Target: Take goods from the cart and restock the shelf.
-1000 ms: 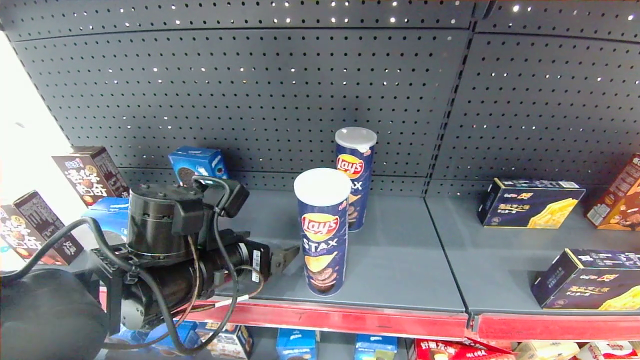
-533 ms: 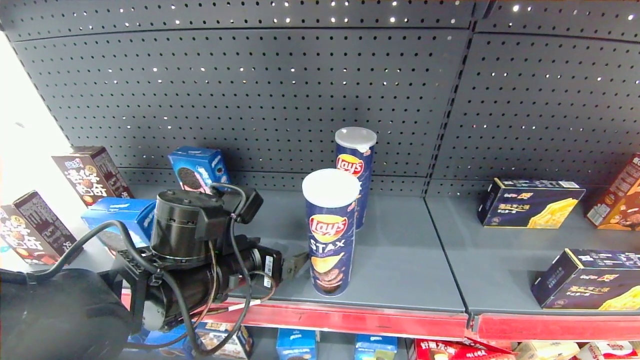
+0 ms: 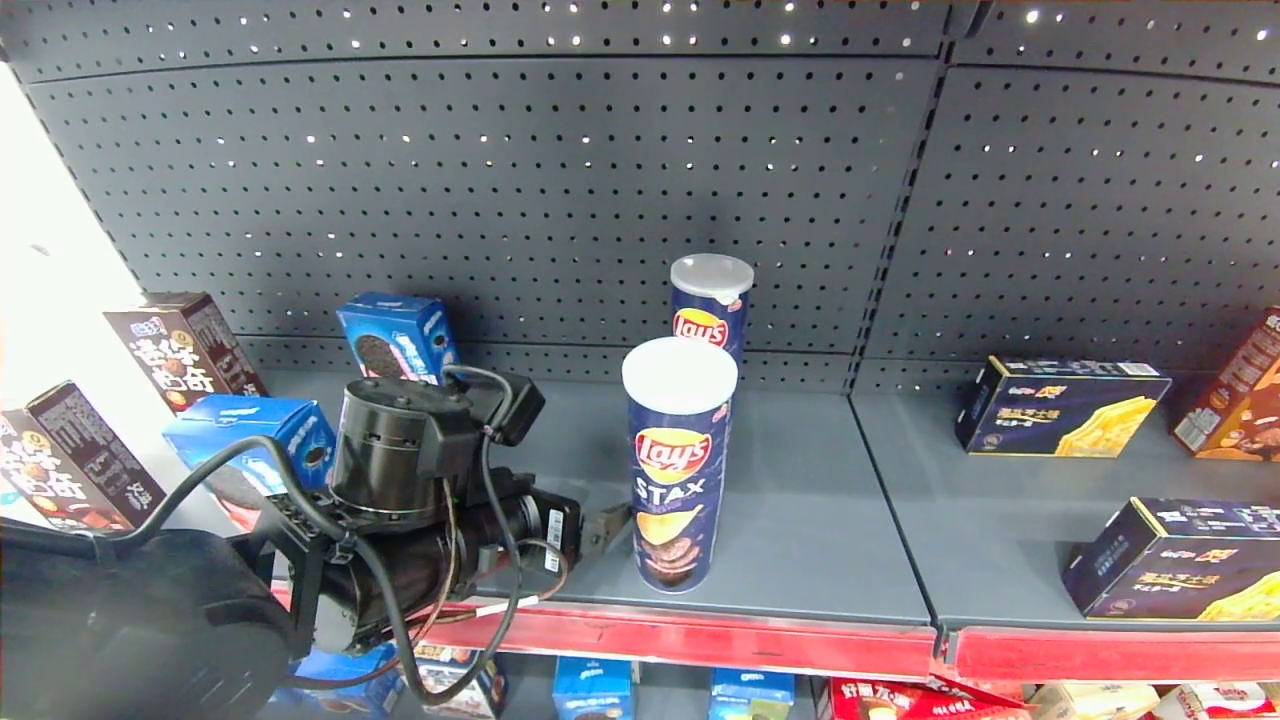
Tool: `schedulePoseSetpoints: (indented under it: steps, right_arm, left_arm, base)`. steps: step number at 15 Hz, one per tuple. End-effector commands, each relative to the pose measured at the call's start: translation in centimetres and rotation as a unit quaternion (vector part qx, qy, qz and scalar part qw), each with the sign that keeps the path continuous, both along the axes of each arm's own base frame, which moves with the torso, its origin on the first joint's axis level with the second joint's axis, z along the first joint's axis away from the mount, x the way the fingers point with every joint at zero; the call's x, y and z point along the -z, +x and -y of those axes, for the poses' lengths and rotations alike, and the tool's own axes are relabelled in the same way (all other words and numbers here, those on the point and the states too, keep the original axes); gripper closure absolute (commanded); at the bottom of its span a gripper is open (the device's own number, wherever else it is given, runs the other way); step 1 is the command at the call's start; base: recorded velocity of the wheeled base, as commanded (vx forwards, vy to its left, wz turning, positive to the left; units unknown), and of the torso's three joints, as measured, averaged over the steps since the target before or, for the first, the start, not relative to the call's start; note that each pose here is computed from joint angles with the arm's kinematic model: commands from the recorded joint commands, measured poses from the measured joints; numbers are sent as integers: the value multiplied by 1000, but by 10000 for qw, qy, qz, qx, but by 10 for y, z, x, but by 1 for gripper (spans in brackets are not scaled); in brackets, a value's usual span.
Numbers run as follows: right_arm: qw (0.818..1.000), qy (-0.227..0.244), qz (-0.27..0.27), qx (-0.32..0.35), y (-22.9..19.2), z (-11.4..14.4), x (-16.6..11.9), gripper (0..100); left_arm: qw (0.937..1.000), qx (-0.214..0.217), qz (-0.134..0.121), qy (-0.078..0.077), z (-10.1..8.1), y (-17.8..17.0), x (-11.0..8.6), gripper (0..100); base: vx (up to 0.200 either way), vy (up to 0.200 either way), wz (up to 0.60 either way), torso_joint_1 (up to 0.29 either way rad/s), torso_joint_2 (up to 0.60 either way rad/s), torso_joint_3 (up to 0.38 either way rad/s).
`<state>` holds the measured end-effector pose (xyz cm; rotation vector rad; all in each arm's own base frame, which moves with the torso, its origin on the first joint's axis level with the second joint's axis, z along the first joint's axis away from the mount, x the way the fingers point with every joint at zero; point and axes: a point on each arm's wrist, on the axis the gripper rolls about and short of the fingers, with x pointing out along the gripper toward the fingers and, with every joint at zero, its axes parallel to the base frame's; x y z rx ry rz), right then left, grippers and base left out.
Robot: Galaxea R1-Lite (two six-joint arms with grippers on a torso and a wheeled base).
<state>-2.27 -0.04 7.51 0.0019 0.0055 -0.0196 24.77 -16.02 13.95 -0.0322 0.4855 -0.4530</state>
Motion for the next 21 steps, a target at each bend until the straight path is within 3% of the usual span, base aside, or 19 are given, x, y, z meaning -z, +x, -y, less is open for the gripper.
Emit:
schedulePoseSetpoints:
  steps: [1, 6, 10, 21]
  right_arm:
    - [10000, -2, -11, 2, 0, 0, 0, 0]
    - [10000, -2, -11, 2, 0, 0, 0, 0]
    - [10000, -2, -3, 2, 0, 0, 0, 0]
    - [10000, -2, -11, -6, 0, 0, 0, 0]
  left_arm:
    - [10000, 38, 3, -2, 2, -1, 0, 0]
    - [9999, 158, 0, 33, 12, -6, 1, 0]
    - [9999, 64, -76, -80, 15, -9, 2, 0]
    - [9999, -18, -63, -77, 12, -7, 2, 0]
  base:
    - [0, 0, 0, 0, 0, 0]
    - [0, 0, 0, 0, 0, 0]
    - [0, 0, 0, 0, 0, 0]
    - [0, 0, 0, 0, 0, 0]
